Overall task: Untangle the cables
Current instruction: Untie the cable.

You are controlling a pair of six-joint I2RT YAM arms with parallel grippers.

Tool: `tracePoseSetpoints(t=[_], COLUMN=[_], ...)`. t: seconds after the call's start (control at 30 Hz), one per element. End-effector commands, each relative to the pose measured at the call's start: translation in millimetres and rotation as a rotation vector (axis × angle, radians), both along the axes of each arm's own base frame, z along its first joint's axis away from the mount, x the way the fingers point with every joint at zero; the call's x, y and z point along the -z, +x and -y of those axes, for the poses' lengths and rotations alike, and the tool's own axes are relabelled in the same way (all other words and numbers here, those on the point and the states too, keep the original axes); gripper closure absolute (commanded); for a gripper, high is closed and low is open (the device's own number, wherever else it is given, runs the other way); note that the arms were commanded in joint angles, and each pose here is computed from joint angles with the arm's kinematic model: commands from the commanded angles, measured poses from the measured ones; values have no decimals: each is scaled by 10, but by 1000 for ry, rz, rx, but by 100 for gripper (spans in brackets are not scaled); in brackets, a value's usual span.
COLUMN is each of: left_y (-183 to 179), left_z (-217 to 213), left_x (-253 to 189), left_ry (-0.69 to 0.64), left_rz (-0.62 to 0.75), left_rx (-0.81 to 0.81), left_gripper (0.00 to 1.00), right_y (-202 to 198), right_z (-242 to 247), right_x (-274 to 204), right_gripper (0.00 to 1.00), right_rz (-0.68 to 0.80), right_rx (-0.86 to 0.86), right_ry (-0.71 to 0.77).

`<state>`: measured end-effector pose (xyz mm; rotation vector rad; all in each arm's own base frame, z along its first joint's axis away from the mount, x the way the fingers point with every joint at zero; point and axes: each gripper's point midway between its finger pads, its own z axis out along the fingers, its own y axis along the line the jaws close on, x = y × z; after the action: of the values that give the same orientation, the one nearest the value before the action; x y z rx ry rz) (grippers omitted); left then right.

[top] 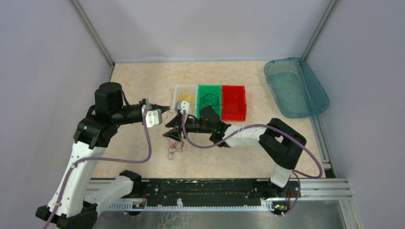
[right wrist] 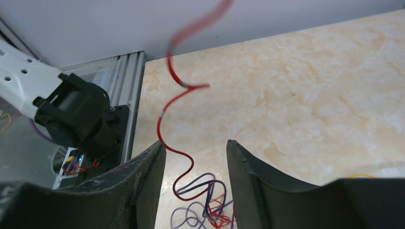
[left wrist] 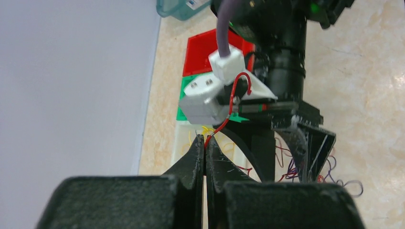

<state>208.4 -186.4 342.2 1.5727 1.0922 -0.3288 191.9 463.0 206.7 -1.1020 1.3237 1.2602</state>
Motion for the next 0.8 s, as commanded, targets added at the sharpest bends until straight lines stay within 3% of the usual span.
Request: tracePoseSetpoints(t=[0.0,0.3,0.77], left_y=[-97,-79,-209], left_z=[80,57,-90], left_x=[-468,-1113,-2033], left_ry=[-123,-281,-413], left_rz=[53,201,487], left_rx=[26,-24,-56], left_gripper=[100,100,100], right_y=[128,120,21], right_z=[-136,-16,113], right_x=[-414,-263,181], right_gripper=[53,79,80], right_rz=[33,-54,-158], right_rx=[61,109,116], right_ry=[176,219,172])
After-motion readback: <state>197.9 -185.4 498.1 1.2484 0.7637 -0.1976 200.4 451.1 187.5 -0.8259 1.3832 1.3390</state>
